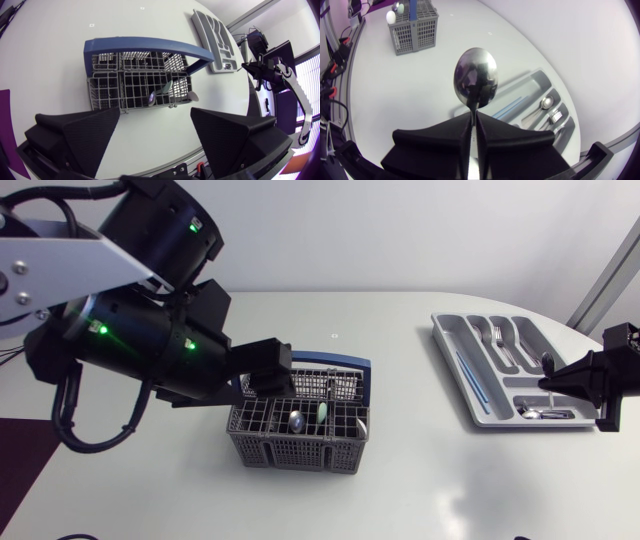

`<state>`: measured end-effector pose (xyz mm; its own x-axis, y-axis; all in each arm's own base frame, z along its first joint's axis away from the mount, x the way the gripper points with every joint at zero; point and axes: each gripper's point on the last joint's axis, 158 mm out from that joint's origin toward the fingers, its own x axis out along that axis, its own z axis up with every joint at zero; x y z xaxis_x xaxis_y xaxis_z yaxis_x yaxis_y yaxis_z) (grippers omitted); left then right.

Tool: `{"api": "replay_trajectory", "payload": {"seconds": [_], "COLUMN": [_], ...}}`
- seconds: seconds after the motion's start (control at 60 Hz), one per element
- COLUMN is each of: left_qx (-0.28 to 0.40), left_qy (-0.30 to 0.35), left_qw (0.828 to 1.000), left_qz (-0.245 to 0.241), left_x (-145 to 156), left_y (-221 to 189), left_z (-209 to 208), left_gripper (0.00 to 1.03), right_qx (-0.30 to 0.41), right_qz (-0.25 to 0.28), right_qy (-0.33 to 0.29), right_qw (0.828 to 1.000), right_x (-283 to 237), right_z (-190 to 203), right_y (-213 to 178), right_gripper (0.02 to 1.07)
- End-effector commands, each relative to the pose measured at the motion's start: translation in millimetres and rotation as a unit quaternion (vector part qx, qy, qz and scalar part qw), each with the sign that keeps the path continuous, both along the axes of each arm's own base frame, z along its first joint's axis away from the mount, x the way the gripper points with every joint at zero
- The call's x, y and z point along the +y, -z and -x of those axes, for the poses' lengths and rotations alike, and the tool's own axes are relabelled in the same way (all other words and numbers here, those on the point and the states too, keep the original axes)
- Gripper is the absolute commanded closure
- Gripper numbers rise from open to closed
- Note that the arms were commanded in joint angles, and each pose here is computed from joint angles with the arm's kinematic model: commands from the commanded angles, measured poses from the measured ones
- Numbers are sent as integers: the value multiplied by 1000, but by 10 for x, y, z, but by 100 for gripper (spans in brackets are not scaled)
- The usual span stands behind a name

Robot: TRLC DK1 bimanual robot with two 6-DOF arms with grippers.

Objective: Unload the cutlery basket into the drawer organizer.

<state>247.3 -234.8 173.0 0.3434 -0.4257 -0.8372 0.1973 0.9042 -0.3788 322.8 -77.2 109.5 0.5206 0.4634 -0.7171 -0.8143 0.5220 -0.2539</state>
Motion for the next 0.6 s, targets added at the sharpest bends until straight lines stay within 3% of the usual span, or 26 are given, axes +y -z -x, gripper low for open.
{"api": "replay_trajectory", "payload": {"seconds": [0.0, 0.35, 0.583], "left_qx": [4, 13, 23], "left_qy": [-3, -3, 8], "left_qw": [1000, 1000, 999], "left_qz": [-11, -26, -35], "left_x": [82, 112, 85], "left_y": [68, 181, 256], "left_z": [31, 74, 152], "left_gripper": [4, 4, 4], "right_qx": [-12, -1, 7], "right_qz": [33, 158, 209], "right_qy": [-26, -35, -32], "right_qw": [999, 987, 977], "right_x": [-197, -916, -1165], "right_z": [-67, -364, -446], "right_y": [107, 780, 1047], "right_gripper": [102, 102, 101]}}
